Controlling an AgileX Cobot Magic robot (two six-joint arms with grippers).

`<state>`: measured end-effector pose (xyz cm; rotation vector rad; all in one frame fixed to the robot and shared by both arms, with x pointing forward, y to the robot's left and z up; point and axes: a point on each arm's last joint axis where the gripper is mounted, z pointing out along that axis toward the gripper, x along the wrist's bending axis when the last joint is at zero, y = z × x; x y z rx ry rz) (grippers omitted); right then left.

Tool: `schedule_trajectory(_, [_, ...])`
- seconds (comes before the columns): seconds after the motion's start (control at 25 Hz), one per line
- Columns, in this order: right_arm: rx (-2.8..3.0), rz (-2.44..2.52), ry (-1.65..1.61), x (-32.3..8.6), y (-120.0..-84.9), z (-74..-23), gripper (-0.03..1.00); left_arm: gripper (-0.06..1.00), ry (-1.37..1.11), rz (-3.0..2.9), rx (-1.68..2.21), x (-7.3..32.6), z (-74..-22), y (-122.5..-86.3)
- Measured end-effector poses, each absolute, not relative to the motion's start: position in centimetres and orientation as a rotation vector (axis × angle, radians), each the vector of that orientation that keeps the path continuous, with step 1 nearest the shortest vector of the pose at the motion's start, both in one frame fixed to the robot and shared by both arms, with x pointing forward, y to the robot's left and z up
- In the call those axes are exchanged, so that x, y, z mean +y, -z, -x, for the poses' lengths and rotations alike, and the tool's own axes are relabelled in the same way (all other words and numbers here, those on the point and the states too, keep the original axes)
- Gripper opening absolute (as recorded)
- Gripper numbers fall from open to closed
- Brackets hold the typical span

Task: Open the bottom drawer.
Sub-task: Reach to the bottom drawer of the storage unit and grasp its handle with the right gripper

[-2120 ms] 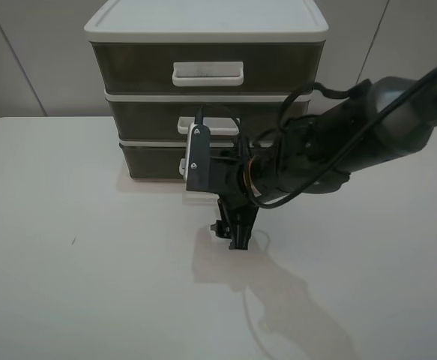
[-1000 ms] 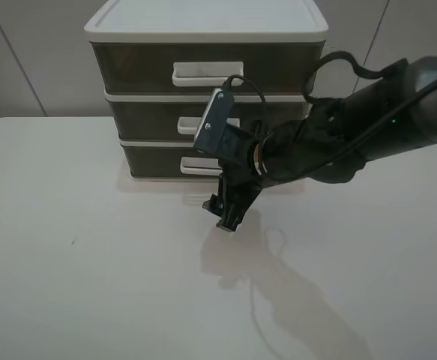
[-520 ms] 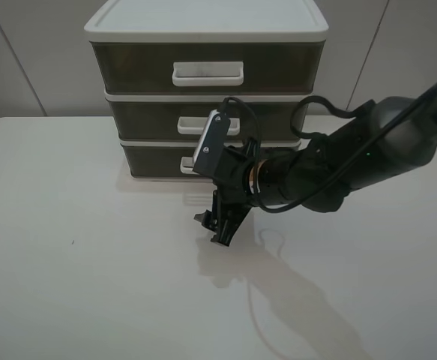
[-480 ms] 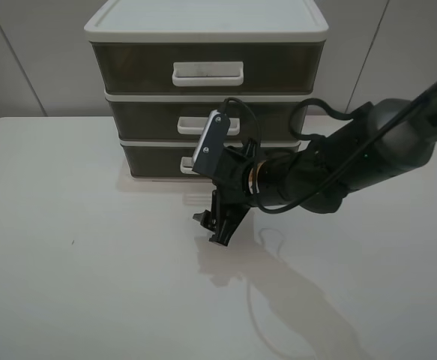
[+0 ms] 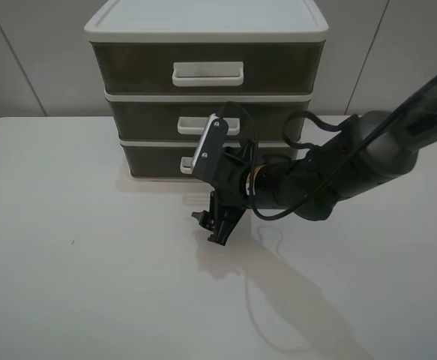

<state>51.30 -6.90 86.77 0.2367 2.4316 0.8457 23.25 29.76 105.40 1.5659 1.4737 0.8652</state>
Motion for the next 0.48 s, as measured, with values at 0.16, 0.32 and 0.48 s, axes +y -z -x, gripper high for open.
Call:
schedule_trajectory(0.16, [2.421, -0.206, -0.846, -6.83, -86.57, -51.36, 0.79, 0.74, -0.865, -1.566, 1.474, 29.76, -23.25, -105.40])
schedule_trajectory(0.32, [2.415, -0.200, -0.849, -6.80, -86.61, -51.38, 0.75, 0.74, -0.865, -1.566, 1.474, 29.76, -23.25, -105.40])
schedule_trajectory(0.48, [2.413, -0.196, -0.850, -6.83, -86.59, -51.32, 0.74, 0.74, -0.865, -1.566, 1.474, 29.76, -23.25, -105.40])
